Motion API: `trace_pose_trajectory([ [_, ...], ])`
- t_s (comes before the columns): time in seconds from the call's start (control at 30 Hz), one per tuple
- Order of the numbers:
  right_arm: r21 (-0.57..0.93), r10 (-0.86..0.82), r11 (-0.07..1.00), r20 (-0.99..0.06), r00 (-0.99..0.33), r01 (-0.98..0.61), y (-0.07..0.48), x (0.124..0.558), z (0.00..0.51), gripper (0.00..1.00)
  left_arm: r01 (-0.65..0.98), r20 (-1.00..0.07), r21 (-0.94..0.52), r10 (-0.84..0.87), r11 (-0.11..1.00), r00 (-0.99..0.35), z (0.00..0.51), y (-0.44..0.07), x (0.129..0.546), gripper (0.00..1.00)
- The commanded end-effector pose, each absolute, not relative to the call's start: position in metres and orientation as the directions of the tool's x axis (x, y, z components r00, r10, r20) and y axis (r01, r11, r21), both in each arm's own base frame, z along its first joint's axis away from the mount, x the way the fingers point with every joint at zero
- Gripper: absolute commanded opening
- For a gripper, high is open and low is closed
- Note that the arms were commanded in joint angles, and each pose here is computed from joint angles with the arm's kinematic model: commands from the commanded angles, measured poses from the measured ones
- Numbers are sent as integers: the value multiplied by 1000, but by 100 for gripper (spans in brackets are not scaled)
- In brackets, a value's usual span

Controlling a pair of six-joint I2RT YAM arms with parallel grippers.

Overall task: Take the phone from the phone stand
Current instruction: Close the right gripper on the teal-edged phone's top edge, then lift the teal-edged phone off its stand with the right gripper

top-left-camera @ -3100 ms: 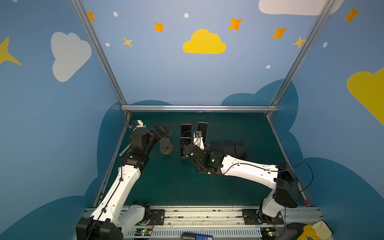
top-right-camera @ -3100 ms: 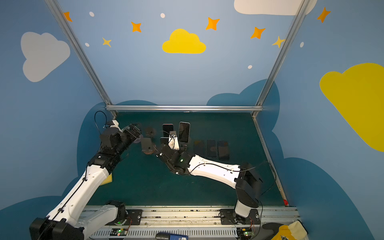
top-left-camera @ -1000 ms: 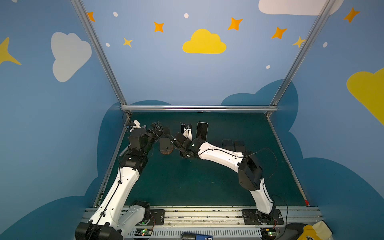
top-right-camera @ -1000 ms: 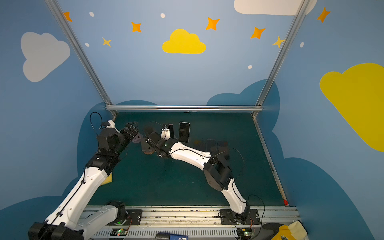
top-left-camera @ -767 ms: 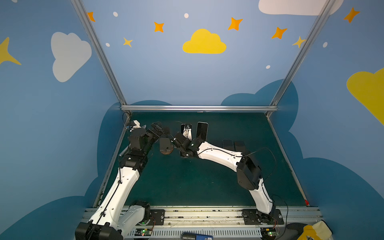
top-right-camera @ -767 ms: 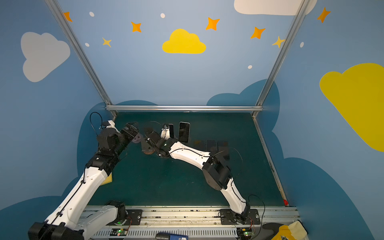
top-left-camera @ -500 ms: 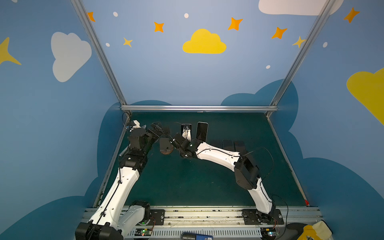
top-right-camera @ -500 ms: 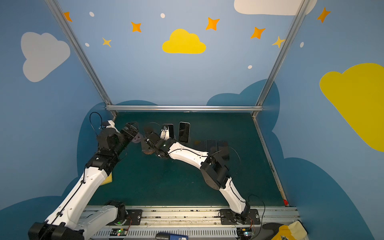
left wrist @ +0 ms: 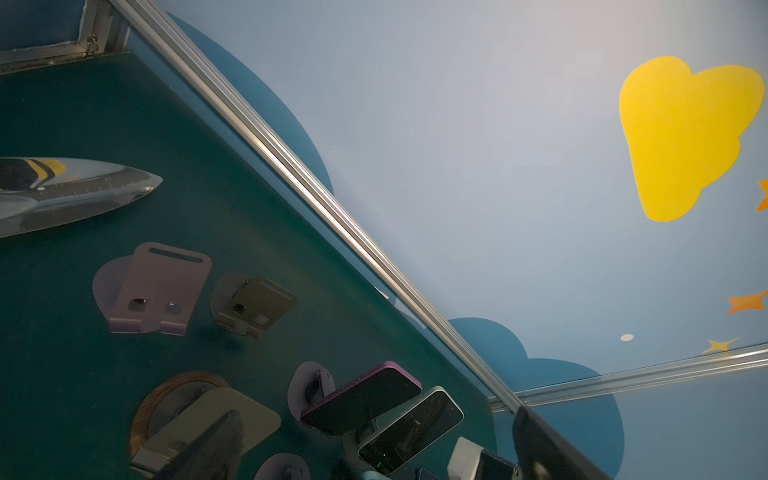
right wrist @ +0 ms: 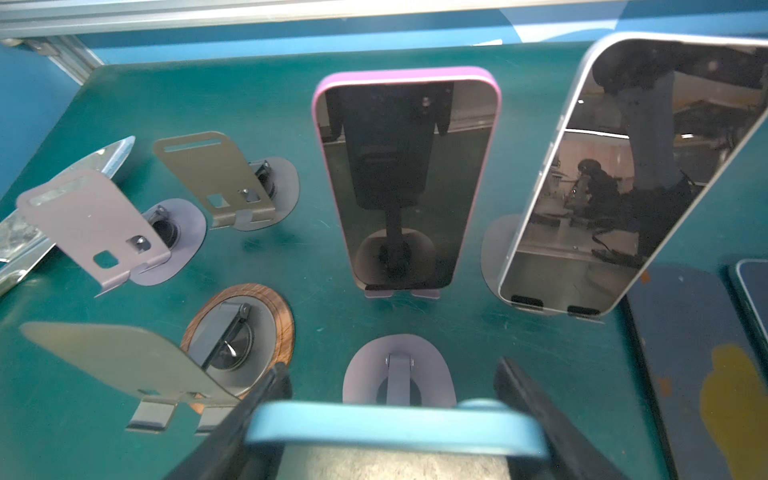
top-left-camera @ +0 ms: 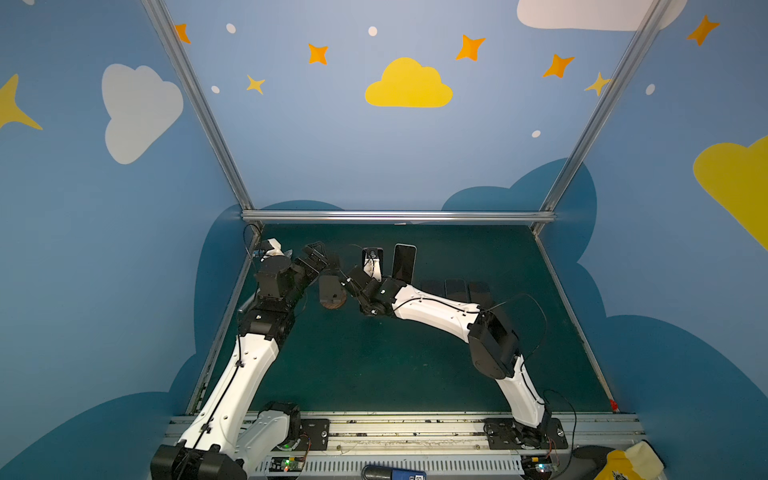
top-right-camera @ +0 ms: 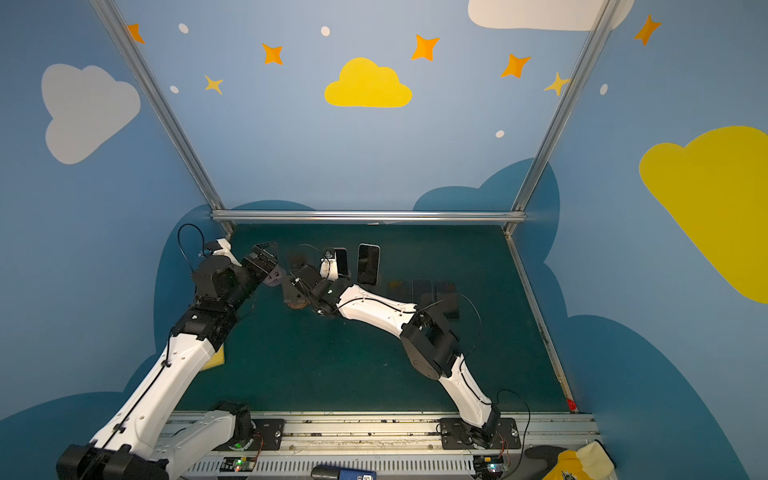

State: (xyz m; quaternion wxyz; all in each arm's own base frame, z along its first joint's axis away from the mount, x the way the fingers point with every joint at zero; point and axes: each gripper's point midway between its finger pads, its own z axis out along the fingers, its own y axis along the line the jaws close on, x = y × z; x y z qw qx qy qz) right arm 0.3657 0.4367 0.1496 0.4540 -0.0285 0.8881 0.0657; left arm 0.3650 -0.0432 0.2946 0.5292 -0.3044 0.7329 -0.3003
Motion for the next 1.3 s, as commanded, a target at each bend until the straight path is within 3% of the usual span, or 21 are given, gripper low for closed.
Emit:
trace_pose_trajectory([
  [0.0,98,-3,984,-833,-553,-152,441,363,166,66,-100,-594,-770,-765,630,-250,300,-45,365,100],
  [0.67,89,-54,958,-877,-478,-271,443,348,214,62,-80,-576,-781,-764,619,-289,296,-54,370,100],
  [1.27,49,-89,950,-906,-415,-310,406,326,241,62,-71,-580,-778,-757,624,-301,295,-58,370,100],
])
